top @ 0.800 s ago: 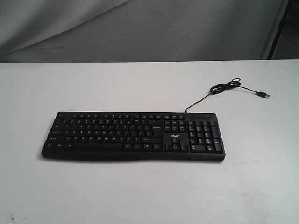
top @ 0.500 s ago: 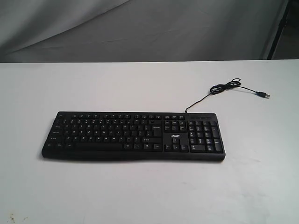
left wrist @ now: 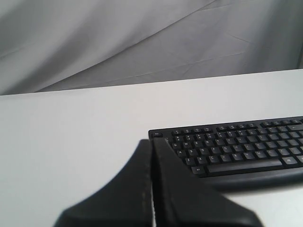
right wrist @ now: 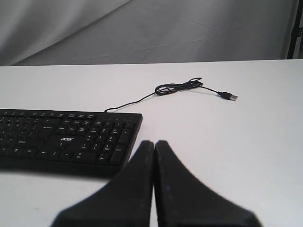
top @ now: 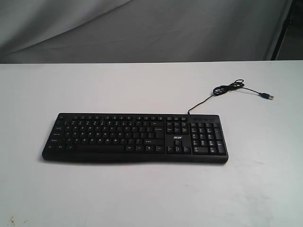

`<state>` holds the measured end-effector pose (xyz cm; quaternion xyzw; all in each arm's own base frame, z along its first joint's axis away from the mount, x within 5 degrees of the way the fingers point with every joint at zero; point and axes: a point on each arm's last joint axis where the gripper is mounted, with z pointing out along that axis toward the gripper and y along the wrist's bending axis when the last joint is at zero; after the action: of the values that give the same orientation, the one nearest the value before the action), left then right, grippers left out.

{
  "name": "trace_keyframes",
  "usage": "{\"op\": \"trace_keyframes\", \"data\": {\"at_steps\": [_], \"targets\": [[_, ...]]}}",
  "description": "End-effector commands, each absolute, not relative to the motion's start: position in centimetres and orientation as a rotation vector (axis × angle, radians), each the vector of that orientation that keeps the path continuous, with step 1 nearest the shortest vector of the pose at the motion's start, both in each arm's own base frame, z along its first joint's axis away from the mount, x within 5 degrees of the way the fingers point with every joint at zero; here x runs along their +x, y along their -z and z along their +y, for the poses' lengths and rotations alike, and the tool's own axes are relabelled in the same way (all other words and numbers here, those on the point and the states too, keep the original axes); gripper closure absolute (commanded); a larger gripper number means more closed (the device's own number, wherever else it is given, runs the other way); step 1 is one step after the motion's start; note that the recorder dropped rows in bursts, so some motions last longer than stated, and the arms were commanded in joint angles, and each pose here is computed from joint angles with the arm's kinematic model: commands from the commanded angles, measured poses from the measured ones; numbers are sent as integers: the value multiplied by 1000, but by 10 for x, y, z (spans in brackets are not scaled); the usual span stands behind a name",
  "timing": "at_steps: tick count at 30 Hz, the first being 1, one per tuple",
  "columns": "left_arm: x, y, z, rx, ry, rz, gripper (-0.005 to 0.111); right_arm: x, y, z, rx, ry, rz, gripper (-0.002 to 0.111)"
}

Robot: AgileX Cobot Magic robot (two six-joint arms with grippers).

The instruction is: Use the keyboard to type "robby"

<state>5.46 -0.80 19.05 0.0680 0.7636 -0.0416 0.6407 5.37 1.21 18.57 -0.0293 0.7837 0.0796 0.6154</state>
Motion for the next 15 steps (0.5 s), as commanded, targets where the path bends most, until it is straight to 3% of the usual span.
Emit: {"op": "trace_keyframes", "data": {"at_steps": [1,8,15], "targets": [[55,-190,-8,161,98,1734,107,53,-185,10,-115,-112,1821,108],[55,-190,-8,161,98,1734,107,53,-253,11,-163,-84,1830,108],[55,-190,-8,161,98,1734,107,97,-313,14,-192,-75,1983,108]]}}
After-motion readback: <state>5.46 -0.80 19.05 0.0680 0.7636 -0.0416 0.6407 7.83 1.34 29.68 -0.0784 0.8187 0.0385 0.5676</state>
